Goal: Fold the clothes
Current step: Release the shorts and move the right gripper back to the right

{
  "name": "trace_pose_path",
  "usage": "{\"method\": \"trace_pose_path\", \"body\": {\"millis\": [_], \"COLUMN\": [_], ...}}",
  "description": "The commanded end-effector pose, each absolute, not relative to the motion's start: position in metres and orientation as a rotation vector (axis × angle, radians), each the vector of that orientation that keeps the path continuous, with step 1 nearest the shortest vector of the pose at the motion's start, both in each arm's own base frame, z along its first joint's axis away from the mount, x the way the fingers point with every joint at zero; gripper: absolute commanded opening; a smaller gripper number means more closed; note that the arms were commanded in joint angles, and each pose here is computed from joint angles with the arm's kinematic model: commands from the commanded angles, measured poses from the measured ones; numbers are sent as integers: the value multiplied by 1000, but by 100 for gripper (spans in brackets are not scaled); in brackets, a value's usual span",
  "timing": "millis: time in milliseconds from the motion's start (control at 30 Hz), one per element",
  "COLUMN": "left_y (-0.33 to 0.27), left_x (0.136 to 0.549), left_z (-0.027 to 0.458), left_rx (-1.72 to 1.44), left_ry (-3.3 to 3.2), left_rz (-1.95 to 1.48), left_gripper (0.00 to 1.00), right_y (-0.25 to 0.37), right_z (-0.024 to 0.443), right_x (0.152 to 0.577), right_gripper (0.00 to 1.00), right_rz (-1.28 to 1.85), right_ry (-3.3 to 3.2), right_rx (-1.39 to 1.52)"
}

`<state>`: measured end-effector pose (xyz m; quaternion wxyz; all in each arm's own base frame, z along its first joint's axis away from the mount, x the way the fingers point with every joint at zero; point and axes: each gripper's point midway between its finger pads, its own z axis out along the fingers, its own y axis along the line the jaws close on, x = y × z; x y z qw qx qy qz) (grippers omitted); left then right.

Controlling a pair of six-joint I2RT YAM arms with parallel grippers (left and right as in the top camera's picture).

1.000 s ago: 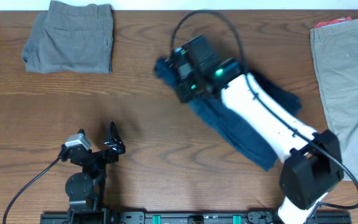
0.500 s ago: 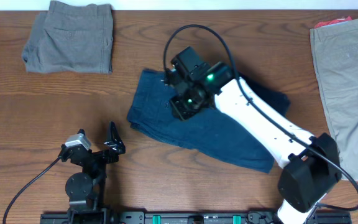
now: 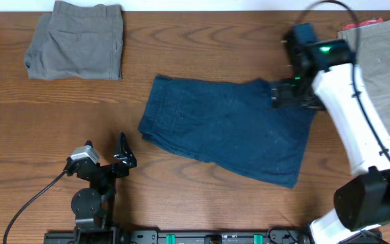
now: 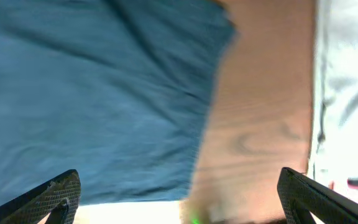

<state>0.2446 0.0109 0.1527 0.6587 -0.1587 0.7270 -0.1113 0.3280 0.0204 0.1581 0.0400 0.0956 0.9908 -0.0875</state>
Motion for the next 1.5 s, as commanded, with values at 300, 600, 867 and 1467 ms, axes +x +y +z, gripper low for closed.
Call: {"method": "trace_pose_path", "body": {"millis": [300,600,867,1467], "left_y": [14,14,14,14], "left_x": [244,244,244,244], "left_z": [137,137,137,137], "left_rx": [-373,-373,-373,-373], "left_ry": [1689,1689,1689,1689], "left_rz": [-225,-225,-225,-225], "left_gripper": [98,98,98,98], "right_y": [-10,-14,-14,-10], "right_z": [56,10,-10,-19], "right_x": [296,279,275,312], "right_gripper": [76,69,72,4], "right_rz": [-16,-16,0,85], "right_ry": [3145,3128,3095,2919], "right_rx": [562,619,624,579]}}
